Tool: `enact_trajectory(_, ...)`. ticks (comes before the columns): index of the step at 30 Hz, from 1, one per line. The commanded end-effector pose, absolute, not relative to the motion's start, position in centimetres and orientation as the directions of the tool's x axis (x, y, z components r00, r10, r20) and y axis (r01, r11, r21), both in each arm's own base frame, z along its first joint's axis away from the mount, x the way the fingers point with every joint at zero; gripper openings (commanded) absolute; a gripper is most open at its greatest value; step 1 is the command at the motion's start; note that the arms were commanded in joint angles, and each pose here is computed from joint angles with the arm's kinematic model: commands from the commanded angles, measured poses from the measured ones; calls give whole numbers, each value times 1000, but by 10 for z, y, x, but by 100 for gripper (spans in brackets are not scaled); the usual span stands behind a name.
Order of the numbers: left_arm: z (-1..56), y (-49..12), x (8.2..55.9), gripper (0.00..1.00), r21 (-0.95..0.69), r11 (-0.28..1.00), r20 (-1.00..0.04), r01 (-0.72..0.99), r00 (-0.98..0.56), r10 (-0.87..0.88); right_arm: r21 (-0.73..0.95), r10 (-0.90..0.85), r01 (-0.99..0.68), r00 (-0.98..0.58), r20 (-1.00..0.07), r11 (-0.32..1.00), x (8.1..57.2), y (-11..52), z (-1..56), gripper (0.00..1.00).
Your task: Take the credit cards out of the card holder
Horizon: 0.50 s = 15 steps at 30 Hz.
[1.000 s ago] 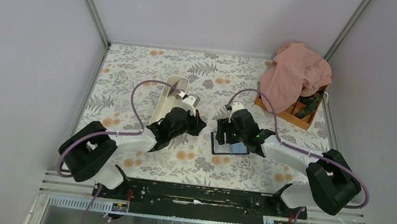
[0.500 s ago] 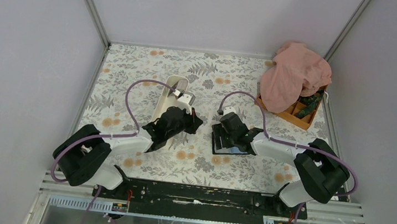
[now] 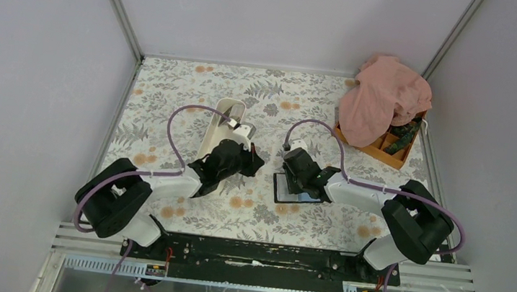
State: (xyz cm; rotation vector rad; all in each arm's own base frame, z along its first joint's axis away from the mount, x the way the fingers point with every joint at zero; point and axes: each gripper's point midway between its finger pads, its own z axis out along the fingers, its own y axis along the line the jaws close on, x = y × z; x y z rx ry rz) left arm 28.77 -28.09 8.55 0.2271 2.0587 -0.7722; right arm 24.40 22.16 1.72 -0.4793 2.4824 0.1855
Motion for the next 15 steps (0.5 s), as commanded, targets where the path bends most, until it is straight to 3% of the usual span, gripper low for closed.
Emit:
enact_trajectory(1, 88, -286, 292, 0, -453, 774, -804, 442, -578, -141, -8, -300, -365, -752, -587, 931, 244, 217, 23, 28)
enact_trajectory(3, 87, -286, 292, 0, -454, 774, -802, 441, -581, -139, -10, -298, -363, -749, -591, 932, 244, 217, 24, 21)
enact_trajectory(9, 83, -290, 291, 0, -461, 767, -794, 447, -594, -130, -5, -274, -344, -739, -616, 939, 247, 216, 32, 12)
enact_trajectory(12, 83, -293, 290, 0, -468, 757, -790, 456, -600, -127, -5, -260, -330, -735, -626, 944, 248, 214, 35, 2)
enact_trajectory(15, 83, -295, 289, 0, -474, 748, -788, 465, -603, -124, 0, -254, -327, -731, -633, 945, 249, 214, 38, 0)
